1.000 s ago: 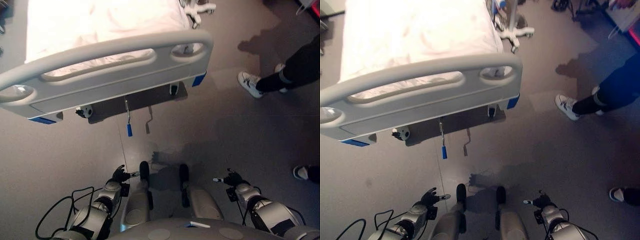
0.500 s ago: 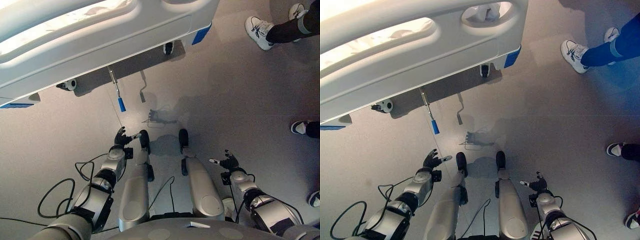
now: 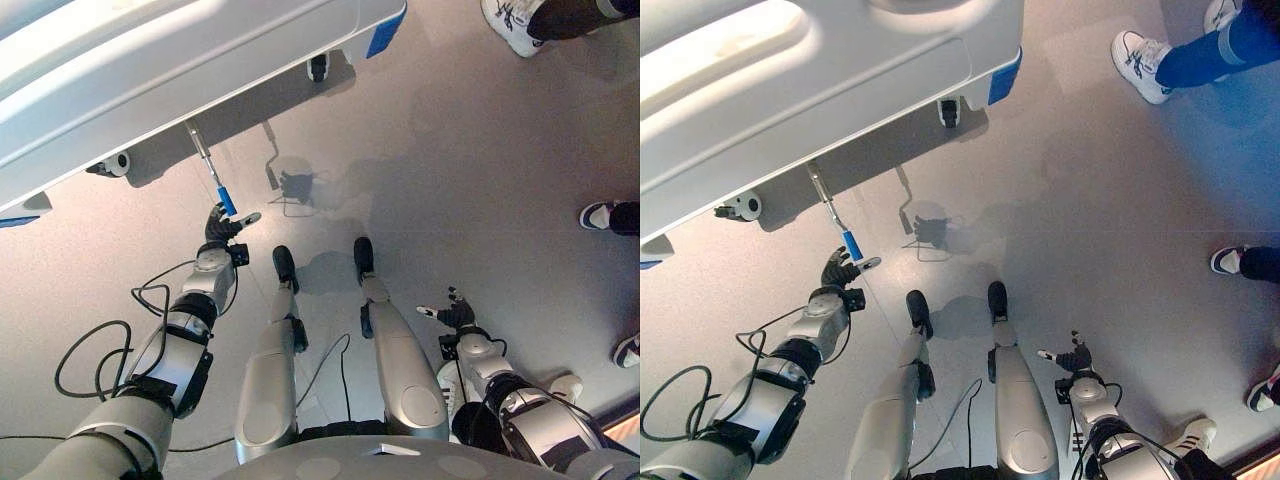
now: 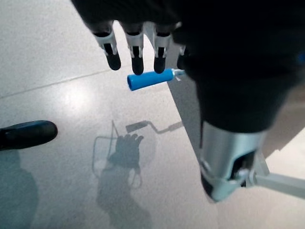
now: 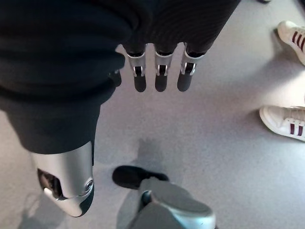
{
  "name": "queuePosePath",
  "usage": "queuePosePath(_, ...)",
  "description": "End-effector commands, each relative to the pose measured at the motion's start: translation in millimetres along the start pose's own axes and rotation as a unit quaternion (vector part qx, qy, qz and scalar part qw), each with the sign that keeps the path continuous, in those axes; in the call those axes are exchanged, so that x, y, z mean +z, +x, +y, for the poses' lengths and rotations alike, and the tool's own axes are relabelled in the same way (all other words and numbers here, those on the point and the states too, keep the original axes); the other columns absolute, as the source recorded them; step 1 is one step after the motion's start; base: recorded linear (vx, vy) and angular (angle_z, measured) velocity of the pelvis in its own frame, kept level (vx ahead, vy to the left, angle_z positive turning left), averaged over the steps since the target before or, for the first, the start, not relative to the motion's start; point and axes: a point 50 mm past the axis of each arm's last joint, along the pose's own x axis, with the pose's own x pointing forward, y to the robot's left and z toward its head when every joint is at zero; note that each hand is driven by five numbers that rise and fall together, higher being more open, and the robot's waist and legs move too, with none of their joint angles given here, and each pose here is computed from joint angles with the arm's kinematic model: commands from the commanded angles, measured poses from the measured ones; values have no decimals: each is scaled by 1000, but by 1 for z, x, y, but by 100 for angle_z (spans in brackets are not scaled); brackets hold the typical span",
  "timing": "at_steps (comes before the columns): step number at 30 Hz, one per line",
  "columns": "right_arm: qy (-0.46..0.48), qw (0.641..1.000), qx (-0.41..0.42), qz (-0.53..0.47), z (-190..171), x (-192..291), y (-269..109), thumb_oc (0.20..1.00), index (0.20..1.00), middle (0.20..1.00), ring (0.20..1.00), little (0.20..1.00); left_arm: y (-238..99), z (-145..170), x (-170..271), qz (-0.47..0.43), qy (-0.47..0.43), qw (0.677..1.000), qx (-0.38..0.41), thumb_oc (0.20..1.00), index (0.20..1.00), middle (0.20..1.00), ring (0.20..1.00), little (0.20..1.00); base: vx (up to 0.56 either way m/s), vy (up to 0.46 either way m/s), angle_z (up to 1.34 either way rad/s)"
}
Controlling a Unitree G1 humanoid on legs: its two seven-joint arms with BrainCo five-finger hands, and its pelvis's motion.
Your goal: Raise the hospital bed
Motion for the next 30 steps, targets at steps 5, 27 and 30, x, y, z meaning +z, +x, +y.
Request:
queuePosePath(5,3,1000,-19,-5,-13,-6,-2,1000,1000,1000,1000,1000,9,16,25,-15,-41,998,38,1000,1000,1000,1000,1000,-2,12,-6)
queuePosePath(27,1,1000,6,-3,-3,-19,-9,1000,1000,1000,1000,1000,18,25,96,-92,-55,993,50,1000,1000,1000,1000,1000,0,-1,-1)
queuePosePath(30,4,1000,11,-1,-2,-22,-11,1000,1000,1000,1000,1000,18,25,103,-100,-49,993,49,1000,1000,1000,1000,1000,0,0,0)
